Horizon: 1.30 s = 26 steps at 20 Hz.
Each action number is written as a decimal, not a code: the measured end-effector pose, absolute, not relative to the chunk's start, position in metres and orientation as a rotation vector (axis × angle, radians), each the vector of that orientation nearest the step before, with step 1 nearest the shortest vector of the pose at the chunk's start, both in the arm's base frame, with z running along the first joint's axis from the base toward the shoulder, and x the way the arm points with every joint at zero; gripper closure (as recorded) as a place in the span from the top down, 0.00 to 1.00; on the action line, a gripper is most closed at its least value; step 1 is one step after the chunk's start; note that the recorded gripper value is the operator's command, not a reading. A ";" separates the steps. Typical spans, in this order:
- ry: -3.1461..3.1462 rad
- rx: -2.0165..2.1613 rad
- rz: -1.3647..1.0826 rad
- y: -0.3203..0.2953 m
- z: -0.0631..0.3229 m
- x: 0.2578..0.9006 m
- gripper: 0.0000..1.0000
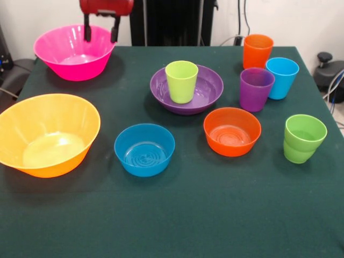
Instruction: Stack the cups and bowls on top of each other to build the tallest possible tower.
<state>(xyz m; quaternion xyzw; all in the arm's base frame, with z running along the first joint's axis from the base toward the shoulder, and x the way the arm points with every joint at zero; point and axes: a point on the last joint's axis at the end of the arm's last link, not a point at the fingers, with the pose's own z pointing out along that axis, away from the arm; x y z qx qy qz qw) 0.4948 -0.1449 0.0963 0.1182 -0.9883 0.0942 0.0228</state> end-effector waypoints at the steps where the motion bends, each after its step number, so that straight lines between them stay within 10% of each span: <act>1: -3.058 0.323 0.297 -0.148 0.103 0.487 1.00; 26: -2.976 0.074 0.307 -0.170 0.119 0.455 1.00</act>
